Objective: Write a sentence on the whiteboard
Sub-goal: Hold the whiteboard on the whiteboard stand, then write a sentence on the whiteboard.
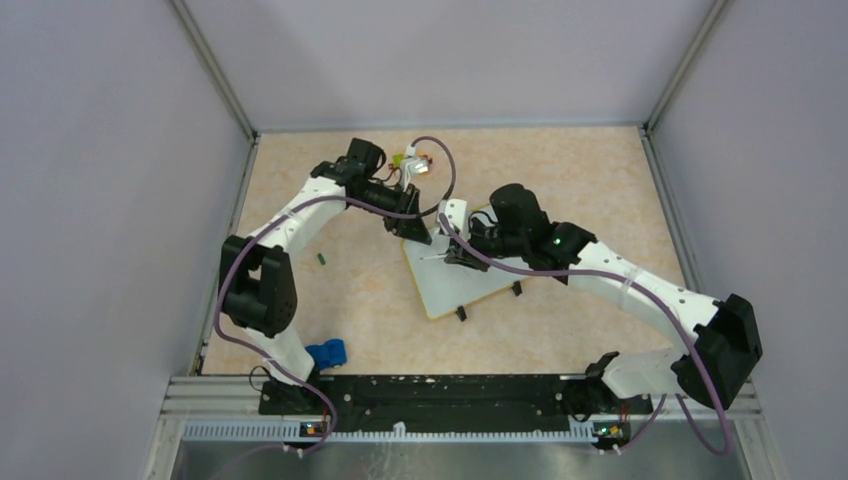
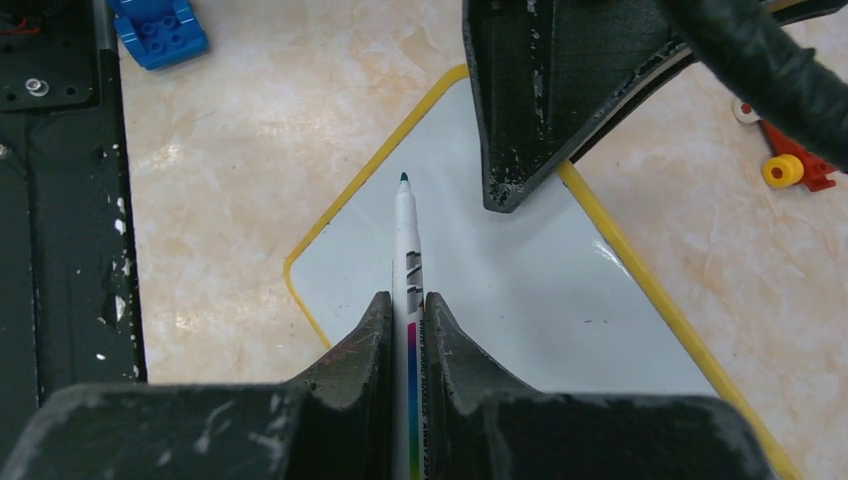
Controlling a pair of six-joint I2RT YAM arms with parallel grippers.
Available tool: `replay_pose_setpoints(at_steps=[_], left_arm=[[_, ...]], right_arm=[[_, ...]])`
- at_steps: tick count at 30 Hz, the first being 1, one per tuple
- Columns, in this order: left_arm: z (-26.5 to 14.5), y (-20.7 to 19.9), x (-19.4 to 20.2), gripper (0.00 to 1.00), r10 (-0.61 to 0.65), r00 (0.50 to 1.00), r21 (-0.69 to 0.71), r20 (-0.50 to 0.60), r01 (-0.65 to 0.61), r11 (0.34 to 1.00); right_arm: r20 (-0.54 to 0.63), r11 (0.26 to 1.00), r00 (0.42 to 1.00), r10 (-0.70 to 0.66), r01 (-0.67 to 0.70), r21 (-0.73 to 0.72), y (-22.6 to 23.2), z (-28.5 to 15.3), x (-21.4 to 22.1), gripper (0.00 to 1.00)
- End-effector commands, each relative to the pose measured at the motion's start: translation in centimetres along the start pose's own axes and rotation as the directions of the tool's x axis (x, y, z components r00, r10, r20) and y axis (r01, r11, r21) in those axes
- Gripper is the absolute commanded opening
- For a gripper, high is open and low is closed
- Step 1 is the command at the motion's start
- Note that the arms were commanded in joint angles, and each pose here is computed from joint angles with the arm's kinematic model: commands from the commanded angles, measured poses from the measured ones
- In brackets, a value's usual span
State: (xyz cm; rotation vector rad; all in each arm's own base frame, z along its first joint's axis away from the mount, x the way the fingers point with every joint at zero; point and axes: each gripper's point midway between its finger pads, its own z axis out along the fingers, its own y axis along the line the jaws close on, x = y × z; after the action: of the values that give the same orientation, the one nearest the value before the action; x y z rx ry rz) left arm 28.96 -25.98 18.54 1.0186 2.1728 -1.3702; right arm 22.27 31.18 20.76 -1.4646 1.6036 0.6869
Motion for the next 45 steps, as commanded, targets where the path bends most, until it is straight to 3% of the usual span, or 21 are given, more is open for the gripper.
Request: replay_pose_setpoints(at_steps=[1, 13, 33, 45], left_arm=[[-1.8, -1.3, -1.6, 0.35, 0.028, 0.999, 0.027, 0.034, -0.029, 0.999], [-2.6, -1.5, -1.3, 0.30, 0.010, 0.997, 0.045, 0.081, -0.014, 0.999], [-2.4, -1.2, -1.3, 0.00, -0.009, 0.997, 0.052, 0.080, 0.005, 0.999], [-2.2, -0.9, -1.2, 0.00, -0.018, 0.997, 0.047, 0.077, 0.014, 0.999]], right_arm=[[0.061, 0.997, 0.998, -0.032, 0.027, 0.070, -1.2, -0.2, -2.0, 0.00], [0.102, 0.998, 0.995, 0.015, -0.022, 0.065, -1.7, 0.2, -3.9, 0.00], [0.117, 0.996, 0.992, 0.047, -0.056, 0.072, -2.0, 1.3, -4.5, 0.00], [0.126, 0.995, 0.991, 0.037, -0.049, 0.089, -2.4, 1.8, -5.0, 0.00]])
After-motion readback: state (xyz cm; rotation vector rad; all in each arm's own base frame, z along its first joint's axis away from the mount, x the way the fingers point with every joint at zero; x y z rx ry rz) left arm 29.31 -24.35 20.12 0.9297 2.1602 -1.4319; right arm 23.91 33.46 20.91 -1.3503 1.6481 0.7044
